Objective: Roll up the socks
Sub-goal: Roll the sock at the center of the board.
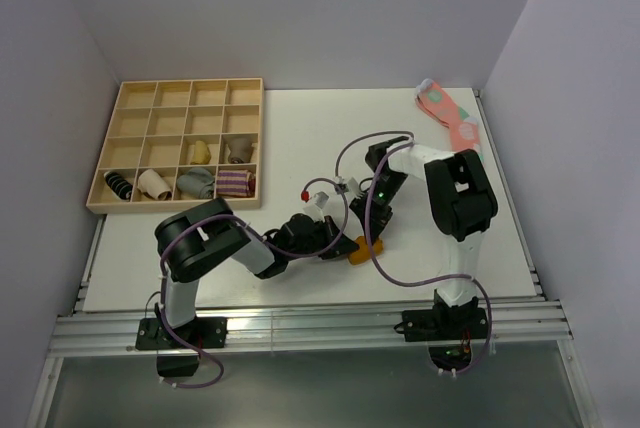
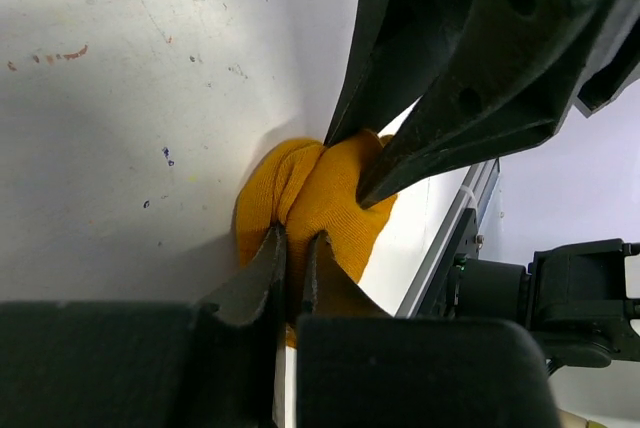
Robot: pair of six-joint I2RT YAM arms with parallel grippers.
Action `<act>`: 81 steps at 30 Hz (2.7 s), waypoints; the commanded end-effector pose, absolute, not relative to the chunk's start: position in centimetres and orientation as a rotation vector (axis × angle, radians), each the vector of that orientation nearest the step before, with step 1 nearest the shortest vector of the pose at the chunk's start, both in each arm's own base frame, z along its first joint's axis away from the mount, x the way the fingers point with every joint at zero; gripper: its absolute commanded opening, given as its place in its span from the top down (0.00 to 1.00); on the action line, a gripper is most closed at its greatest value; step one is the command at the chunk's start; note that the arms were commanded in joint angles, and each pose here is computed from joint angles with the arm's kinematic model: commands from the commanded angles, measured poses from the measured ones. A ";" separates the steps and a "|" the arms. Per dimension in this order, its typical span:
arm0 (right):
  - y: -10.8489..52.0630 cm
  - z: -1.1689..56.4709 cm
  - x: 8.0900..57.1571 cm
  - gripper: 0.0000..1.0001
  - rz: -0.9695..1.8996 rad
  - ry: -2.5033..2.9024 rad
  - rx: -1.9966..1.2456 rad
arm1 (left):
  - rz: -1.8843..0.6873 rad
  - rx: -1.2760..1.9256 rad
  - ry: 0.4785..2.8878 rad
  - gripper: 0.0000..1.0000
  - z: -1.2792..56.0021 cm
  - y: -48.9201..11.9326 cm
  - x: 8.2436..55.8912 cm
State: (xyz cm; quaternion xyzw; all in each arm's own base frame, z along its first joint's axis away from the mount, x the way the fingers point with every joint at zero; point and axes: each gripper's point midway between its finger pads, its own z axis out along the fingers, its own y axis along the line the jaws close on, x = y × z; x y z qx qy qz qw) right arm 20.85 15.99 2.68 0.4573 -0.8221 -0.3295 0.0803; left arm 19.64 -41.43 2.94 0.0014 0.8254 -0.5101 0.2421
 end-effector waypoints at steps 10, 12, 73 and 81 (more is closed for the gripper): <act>15.3 0.1 23.3 0.99 -0.772 -2.591 1.274 | -0.774 0.102 2.471 0.79 -6.0 -34.6 18.5; 15.2 0.2 23.5 0.99 -0.750 -2.600 1.265 | -0.723 0.114 2.446 0.73 -5.6 -34.4 18.8; 13.9 -0.1 24.2 1.00 -0.593 -2.523 1.145 | -0.410 1.167 1.969 0.35 4.6 -44.2 18.4; 13.9 -0.1 24.3 1.00 -0.587 -2.512 1.144 | -0.342 1.199 1.980 0.35 2.9 -44.2 18.8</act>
